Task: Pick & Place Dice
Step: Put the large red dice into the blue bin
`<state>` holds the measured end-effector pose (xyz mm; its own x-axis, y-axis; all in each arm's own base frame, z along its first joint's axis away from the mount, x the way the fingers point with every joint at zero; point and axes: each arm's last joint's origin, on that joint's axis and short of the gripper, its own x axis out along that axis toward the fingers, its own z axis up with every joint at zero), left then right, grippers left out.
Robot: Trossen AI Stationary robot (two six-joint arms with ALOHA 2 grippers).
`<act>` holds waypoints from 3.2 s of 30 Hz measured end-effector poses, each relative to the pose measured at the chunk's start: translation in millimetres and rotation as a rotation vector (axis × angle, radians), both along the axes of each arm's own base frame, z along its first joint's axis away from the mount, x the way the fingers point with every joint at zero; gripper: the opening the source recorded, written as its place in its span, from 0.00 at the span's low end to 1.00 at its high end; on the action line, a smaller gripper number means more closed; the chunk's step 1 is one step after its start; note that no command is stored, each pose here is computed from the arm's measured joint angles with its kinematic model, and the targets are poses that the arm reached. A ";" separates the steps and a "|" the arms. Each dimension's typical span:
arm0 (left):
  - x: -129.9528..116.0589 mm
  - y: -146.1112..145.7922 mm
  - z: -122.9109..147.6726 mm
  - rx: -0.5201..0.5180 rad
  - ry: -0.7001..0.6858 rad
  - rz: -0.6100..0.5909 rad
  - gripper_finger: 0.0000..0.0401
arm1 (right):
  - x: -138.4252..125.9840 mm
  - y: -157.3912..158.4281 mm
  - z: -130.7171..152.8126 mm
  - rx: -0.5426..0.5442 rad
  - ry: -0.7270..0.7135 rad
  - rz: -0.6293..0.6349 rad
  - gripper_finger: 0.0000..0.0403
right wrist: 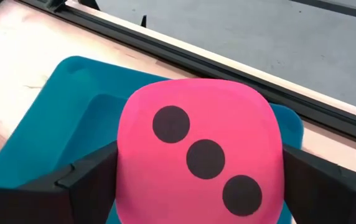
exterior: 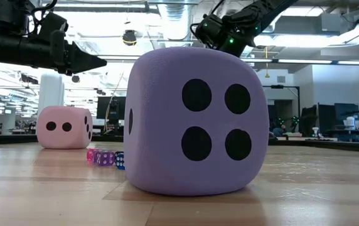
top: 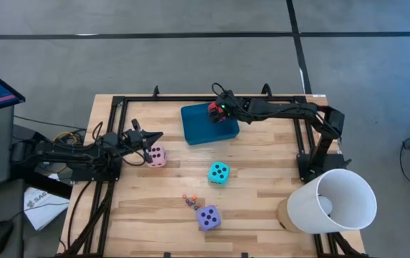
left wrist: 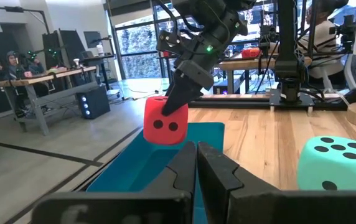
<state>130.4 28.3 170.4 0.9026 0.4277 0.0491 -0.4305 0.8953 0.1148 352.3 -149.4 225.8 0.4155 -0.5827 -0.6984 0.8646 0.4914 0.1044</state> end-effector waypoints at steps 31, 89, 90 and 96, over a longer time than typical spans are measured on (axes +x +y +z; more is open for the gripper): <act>0.0 -0.1 -0.1 0.000 0.000 -0.003 0.01 | 17.7 -11.7 -29.4 0.022 0.075 0.014 0.91; 0.0 -0.1 -0.1 0.000 0.001 -0.003 0.01 | 26.4 3.3 -27.3 0.009 0.046 0.056 0.98; 0.1 -0.1 0.0 0.000 0.000 -0.003 0.01 | 26.4 3.3 -27.3 0.009 0.046 0.056 0.98; 0.0 -0.1 -0.2 0.000 0.001 -0.003 0.01 | 26.5 3.5 -27.3 0.009 0.046 0.056 0.98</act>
<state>130.4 28.1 170.3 0.9041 0.4246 0.0484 -0.4273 0.8967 0.1151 378.8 -145.9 198.5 0.4145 -0.5529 -0.7229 0.8398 0.5383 0.0699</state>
